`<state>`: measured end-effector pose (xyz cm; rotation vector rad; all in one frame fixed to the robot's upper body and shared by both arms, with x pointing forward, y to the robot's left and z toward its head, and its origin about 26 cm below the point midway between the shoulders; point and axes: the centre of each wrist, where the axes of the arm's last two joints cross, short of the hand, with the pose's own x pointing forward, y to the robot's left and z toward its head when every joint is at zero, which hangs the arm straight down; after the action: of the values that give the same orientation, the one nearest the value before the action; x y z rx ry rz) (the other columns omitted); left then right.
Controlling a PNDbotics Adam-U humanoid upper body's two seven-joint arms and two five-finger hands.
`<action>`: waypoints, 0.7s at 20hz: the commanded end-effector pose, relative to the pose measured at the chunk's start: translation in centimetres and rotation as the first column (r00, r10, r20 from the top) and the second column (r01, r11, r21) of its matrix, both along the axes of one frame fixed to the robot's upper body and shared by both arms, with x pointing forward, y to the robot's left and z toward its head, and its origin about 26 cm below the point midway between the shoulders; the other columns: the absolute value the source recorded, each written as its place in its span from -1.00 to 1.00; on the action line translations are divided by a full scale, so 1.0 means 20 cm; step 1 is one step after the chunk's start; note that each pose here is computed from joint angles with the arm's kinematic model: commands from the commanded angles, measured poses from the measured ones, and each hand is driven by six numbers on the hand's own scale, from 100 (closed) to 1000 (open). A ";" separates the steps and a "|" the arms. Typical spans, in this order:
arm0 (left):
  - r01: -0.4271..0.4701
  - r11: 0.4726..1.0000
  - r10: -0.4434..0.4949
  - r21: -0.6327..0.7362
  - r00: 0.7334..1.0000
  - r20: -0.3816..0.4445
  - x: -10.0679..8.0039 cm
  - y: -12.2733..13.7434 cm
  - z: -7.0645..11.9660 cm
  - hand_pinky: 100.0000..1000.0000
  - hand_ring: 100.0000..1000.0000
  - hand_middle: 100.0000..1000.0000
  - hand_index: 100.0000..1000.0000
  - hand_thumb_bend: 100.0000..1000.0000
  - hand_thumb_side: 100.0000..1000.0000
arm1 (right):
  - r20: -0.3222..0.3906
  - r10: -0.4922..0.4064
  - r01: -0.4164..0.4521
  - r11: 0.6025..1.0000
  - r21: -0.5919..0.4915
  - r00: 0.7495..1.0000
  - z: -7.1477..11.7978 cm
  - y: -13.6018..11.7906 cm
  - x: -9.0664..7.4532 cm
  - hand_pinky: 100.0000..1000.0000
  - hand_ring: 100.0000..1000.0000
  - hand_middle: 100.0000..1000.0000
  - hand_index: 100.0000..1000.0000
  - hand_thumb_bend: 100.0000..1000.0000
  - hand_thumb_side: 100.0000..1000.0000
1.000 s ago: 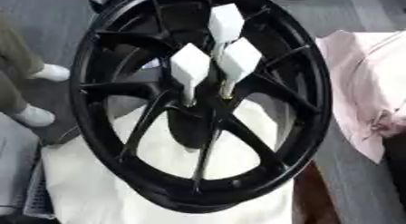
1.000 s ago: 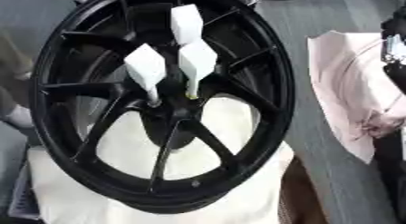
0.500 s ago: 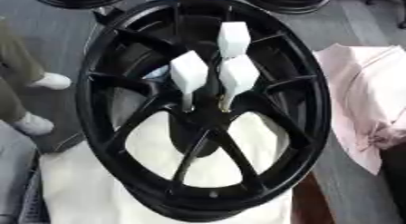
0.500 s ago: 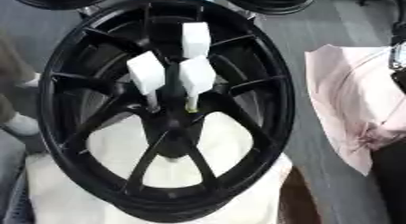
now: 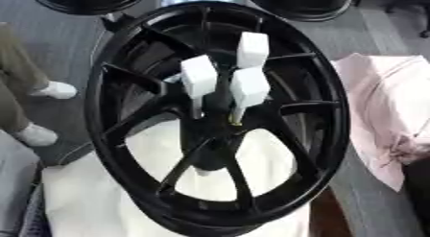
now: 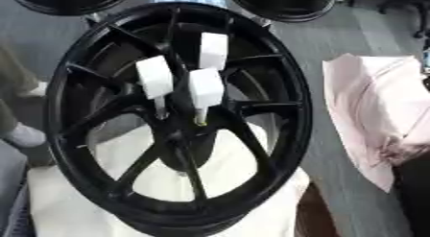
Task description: Pull the pin out of the wheel hub.
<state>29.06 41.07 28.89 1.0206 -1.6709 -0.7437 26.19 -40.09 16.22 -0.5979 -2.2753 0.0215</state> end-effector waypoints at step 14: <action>-0.054 0.995 0.042 0.079 0.988 0.146 -0.02 -0.01 0.10 0.41 0.44 0.32 0.69 -1.00 -0.67 | 0.024 0.004 -0.003 0.999 -0.035 1.000 0.06 -0.02 -0.01 0.32 0.29 0.06 0.27 -1.00 -0.74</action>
<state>29.01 40.80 29.12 1.1304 -1.7223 -0.6886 26.20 -40.09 16.22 -0.5932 -2.2773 0.0197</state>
